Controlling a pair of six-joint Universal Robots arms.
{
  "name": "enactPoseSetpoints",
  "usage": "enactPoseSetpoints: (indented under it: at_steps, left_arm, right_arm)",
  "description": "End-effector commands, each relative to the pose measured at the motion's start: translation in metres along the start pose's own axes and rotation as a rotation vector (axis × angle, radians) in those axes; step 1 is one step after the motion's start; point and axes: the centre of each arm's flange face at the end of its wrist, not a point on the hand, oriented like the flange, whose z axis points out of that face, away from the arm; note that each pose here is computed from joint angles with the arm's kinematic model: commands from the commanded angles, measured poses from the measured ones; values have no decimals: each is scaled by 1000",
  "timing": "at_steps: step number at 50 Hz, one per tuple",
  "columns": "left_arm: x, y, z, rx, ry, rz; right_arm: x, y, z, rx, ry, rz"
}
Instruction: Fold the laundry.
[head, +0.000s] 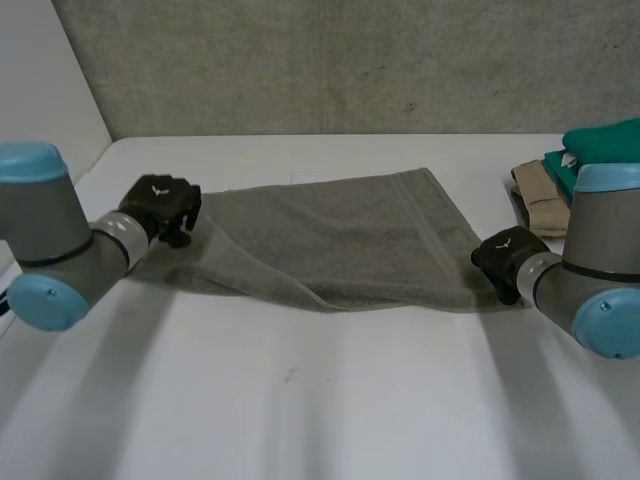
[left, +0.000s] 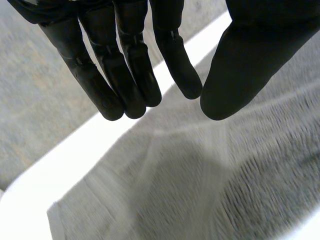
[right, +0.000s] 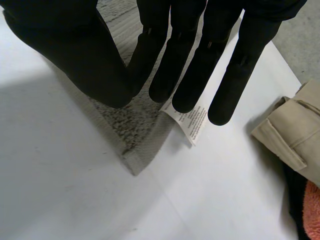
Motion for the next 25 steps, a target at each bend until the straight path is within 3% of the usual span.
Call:
enactPoseSetpoints:
  at_steps: [1, 9, 14, 25]
  left_arm:
    - [-6, -15, 7, 37, 32, 6]
    - [-5, -10, 39, 6, 110, 57]
    - [4, 4, 59, -19, 163, 172]
    - [1, 25, 84, 1, 141, 256]
  right_arm:
    - [-2, 5, -1, -3, -11, 12]
    - [-2, 7, -1, 13, -2, 23]
    - [-3, 6, -3, 29, -2, 21]
    - [-6, 7, -6, 42, -7, 21]
